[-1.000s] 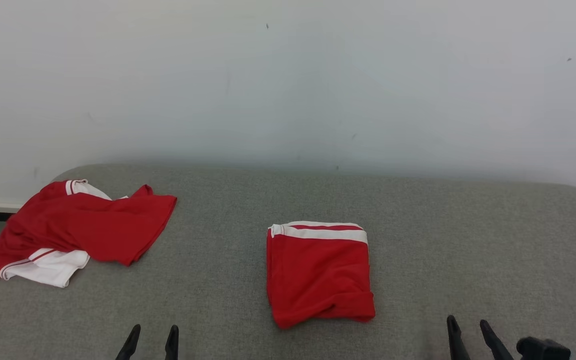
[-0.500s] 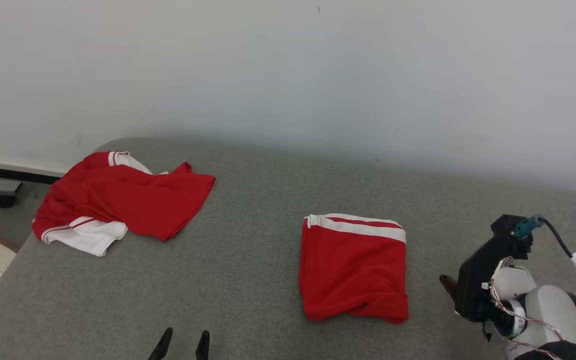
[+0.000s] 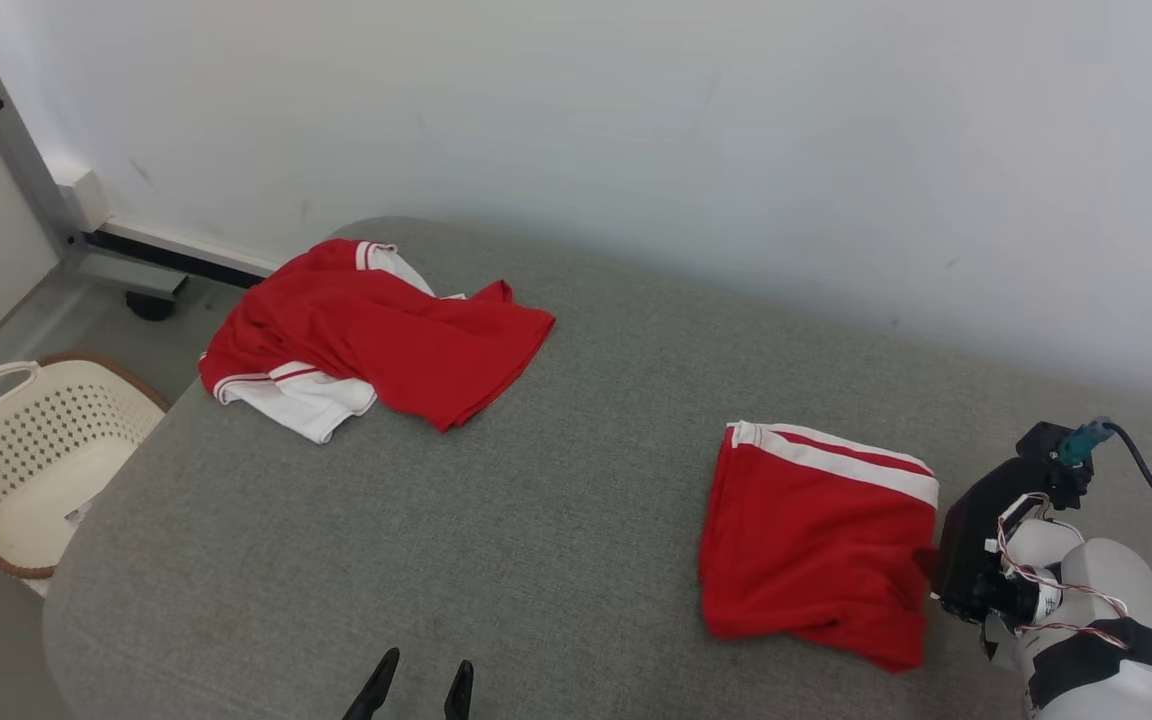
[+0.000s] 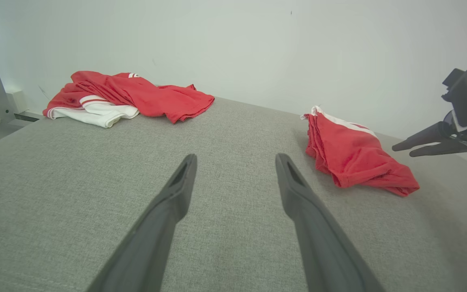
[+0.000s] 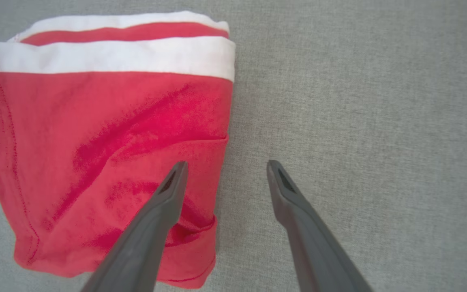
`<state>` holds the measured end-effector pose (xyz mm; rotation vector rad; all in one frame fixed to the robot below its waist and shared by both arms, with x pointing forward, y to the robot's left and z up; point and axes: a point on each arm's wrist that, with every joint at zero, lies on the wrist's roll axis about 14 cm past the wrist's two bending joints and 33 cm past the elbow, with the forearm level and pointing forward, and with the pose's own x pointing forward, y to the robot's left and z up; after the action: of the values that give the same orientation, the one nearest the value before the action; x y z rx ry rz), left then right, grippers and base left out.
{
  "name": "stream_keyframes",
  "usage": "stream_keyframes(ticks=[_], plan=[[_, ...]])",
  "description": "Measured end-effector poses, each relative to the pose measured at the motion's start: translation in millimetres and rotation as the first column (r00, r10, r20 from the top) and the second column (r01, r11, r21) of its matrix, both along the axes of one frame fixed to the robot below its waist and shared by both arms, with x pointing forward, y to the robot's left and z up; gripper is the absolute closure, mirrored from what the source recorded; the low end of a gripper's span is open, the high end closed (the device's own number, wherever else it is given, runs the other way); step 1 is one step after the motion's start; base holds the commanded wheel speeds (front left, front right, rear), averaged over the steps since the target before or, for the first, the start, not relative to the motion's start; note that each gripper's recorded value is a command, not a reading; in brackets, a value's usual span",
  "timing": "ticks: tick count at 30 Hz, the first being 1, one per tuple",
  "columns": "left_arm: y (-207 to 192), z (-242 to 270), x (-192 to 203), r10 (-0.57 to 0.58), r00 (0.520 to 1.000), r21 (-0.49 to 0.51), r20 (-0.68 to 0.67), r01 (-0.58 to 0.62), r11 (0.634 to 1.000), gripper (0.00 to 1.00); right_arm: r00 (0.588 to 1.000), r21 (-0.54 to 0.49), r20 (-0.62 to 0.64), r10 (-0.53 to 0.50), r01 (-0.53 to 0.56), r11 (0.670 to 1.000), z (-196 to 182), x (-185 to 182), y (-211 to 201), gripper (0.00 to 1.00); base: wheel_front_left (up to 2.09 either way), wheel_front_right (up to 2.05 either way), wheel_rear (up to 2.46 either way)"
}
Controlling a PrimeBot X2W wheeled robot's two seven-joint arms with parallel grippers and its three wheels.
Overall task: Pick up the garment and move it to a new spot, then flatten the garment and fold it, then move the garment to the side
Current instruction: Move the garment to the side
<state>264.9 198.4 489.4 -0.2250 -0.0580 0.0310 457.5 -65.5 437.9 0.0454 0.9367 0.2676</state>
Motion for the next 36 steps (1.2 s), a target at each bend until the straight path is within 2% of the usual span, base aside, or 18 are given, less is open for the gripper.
stream_keyframes(ticks=[11, 19, 20, 21, 23, 24, 29, 36], plan=[[4.7, -8.5, -5.9, 0.062, 0.997, -0.028, -0.04, -0.063, 0.998, 0.0, 1.0, -0.062, -0.028, 0.004, -0.006, 0.998, -34.4, 16.5, 11.2, 0.0, 0.0, 0.0, 0.0], [8.4, -13.7, -6.1, 0.095, 0.993, -0.032, -0.069, -0.097, 0.995, 0.0, 0.997, -0.059, -0.081, 0.017, -0.022, 0.998, -52.7, 22.9, 25.0, 0.0, 0.0, 0.0, 0.0], [9.3, -15.2, -5.9, 0.102, 0.992, -0.034, -0.076, -0.105, 0.994, 0.0, 0.996, -0.062, -0.087, 0.027, -0.032, 0.998, -55.9, 24.7, 28.6, 0.56, 0.0, 0.0, 0.0], [9.3, -15.2, -5.9, 0.102, 0.992, -0.034, -0.076, -0.105, 0.994, 0.0, 0.996, -0.062, -0.087, 0.027, -0.032, 0.998, -55.9, 24.7, 28.6, 0.56, 0.0, 0.0, 0.0], [11.6, -16.2, -4.9, 0.108, 0.991, -0.029, -0.081, -0.111, 0.993, 0.0, 0.998, -0.062, -0.048, 0.047, -0.05, 0.997, -53.4, 30.3, 34.7, 0.95, 0.0, 0.0, 0.0], [11.6, -16.2, -4.9, 0.108, 0.991, -0.029, -0.081, -0.111, 0.993, 0.0, 0.998, -0.062, -0.048, 0.047, -0.05, 0.997, -53.4, 30.3, 34.7, 1.0, 0.0, 0.0, 0.0], [6.2, -11.6, 6.0, 0.074, 0.995, -0.024, -0.064, -0.076, 0.997, 0.0, 0.998, -0.1, 0.009, 0.067, -0.065, 0.993, -47.1, 31.8, 26.6, 1.0, 0.0, 0.0, 0.0], [-5.1, 0.0, 28.5, 0.0, 1.0, -0.008, -0.024, 0.0, 1.0, 0.0, 0.995, -0.122, 0.085, 0.043, -0.032, 0.992, -35.4, 33.9, -1.9, 1.0, 0.0, 0.0, 0.0]])
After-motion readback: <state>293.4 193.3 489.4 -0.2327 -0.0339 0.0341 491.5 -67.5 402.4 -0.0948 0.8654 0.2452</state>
